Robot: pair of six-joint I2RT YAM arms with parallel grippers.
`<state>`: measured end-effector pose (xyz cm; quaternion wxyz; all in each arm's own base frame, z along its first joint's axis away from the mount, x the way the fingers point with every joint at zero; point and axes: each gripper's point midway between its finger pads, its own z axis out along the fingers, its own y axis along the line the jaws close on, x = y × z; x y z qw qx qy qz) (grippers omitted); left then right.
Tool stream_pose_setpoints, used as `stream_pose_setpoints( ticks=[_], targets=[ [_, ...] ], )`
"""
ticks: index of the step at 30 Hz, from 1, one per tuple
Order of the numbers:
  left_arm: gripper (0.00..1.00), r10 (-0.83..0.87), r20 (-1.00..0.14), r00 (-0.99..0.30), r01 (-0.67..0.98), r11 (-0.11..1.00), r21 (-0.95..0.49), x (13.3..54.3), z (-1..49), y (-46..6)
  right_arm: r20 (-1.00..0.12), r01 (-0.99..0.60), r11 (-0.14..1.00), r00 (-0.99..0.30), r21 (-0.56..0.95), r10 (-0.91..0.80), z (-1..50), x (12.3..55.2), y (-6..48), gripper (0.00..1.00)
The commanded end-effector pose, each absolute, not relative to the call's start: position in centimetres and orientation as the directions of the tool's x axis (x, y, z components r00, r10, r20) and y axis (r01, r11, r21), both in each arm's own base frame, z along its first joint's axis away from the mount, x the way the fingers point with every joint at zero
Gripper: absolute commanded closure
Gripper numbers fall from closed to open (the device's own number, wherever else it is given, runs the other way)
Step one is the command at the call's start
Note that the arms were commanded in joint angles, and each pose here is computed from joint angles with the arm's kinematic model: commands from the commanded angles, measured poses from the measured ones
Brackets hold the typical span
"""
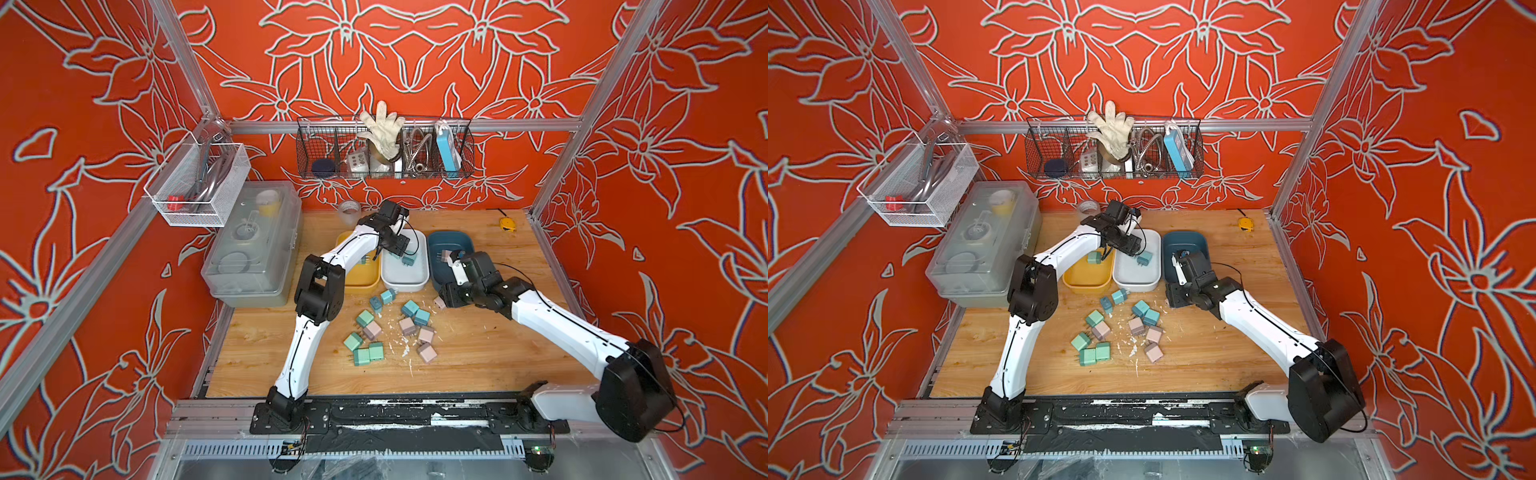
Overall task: Place the plugs by color into the storage box
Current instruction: Place the plug in the storage box.
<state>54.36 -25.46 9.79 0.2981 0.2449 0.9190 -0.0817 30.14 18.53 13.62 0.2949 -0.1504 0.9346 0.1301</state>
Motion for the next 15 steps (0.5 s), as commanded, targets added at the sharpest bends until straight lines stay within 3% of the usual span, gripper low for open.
stream_pose_setpoints(
  ticks=[1,15],
  targets=[
    [0.27,0.392,-0.631,-0.669,0.502,0.865,0.005,54.2,12.9,-25.5,-0.594,-0.372,0.914,-0.776,0.164,-0.210,14.6,30.4,18.9,0.34],
    [0.31,0.352,-0.693,-0.629,0.525,0.850,-0.044,52.0,17.4,-25.7,-0.585,-0.362,0.916,-0.786,0.172,-0.201,15.0,29.2,18.2,0.34]
  ],
)
